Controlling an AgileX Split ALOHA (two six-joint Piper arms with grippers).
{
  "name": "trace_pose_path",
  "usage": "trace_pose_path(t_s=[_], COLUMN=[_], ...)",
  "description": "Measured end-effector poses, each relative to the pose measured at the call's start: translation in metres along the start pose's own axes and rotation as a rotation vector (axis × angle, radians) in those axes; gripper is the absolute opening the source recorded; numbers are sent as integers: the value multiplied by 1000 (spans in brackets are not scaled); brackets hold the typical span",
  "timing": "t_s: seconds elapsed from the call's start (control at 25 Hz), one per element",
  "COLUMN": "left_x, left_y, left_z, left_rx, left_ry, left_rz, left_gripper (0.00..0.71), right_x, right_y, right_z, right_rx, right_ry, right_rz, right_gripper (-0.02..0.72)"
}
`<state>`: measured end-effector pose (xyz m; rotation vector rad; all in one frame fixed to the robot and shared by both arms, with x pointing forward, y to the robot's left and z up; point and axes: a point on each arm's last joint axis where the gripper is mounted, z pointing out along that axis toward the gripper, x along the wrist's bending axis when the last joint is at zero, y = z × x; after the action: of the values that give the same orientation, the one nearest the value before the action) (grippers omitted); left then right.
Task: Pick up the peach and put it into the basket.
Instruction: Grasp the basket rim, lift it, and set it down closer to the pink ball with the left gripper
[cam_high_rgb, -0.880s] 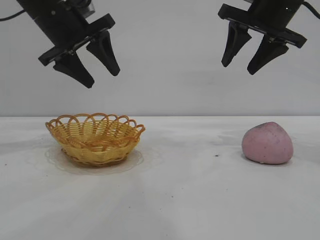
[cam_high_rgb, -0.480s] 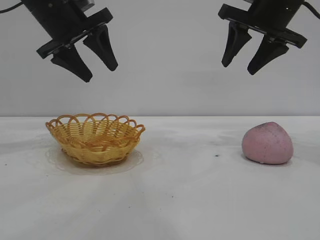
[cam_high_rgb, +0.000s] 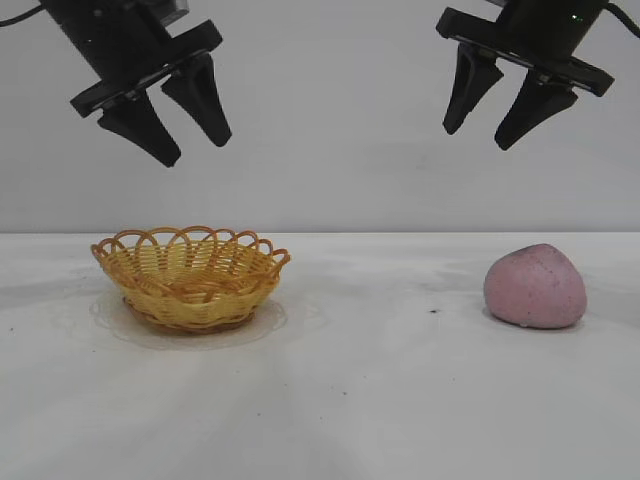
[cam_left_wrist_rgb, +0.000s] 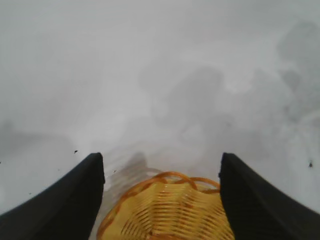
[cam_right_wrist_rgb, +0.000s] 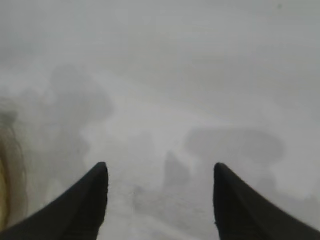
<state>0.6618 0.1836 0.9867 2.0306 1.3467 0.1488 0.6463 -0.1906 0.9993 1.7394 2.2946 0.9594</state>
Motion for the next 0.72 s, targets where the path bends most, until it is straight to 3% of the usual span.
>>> trace_pose_path(t_s=[0.4, 0.72], left_x=[10, 0], left_y=[-14, -22], left_z=[-2, 8], left_rx=[175, 302], left_ry=[90, 156], left_rz=[227, 451], left_gripper=[469, 469], right_x=[0, 1], right_y=[-1, -1], right_z=[0, 0], right_rx=[8, 13], right_ry=[4, 6], right_rz=[-3, -16], right_gripper=[430, 430])
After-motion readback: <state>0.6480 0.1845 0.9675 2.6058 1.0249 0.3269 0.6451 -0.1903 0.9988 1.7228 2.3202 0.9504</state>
